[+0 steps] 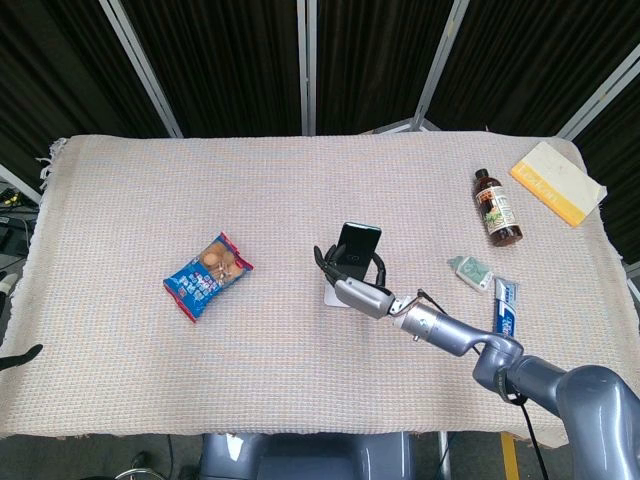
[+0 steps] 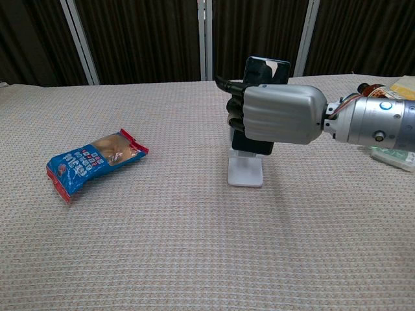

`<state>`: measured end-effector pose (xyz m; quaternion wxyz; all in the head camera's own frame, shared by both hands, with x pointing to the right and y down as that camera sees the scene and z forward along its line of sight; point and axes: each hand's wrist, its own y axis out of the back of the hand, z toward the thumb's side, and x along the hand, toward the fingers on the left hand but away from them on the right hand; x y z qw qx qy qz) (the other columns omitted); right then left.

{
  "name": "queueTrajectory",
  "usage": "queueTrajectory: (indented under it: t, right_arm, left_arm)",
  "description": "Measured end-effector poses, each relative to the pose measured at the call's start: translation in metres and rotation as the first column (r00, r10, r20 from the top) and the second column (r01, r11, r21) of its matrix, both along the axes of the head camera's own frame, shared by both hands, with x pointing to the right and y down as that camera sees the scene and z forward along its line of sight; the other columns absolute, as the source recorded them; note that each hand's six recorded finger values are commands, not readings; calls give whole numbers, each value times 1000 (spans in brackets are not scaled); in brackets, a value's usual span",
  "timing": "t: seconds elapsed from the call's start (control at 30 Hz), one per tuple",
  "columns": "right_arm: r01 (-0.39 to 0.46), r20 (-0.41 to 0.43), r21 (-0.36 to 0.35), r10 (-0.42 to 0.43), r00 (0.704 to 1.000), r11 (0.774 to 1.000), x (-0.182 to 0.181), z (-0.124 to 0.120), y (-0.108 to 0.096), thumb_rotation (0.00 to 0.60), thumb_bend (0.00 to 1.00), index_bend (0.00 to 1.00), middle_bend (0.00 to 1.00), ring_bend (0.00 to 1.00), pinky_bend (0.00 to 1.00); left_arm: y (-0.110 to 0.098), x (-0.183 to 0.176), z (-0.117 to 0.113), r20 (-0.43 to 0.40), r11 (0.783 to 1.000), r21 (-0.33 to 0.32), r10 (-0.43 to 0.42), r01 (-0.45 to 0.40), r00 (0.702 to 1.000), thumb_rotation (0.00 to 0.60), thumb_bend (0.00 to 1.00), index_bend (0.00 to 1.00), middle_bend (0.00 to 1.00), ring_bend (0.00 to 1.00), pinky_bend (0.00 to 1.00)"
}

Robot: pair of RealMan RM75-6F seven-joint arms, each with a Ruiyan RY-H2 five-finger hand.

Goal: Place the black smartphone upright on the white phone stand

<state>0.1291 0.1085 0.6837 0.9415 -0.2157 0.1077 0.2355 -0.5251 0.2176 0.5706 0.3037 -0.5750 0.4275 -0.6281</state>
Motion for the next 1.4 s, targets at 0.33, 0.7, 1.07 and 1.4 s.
queueTrajectory:
  t: [0.33,0.7,1.07,1.4]
  right_arm:
    - [8,1,9,-8,1000,1000,-3,2,2,600,297,531,551,407,142]
    - [6,-6,4,-6,1000,1000,-8,7,6,600,295,296,322,233,72]
    - [-14,3,-4,14,1000,1000,-4,5,7,600,294,270,227,215,65]
    - [-69,52,-9,70,996,998,16,-14,5,600,268,145,118,211,61]
  left_arm:
    - [0,1,0,-2,1000,1,1,-1,1000,600,0,0,0,0,0]
    - [0,0,-1,-4,1000,2,-2,2,1000,600,0,0,0,0,0]
    - [0,0,-3,-10,1000,7,-1,2,1000,600,0,0,0,0,0]
    - [1,5,-7,-34,1000,15,11,-11,999,600,0,0,0,0,0]
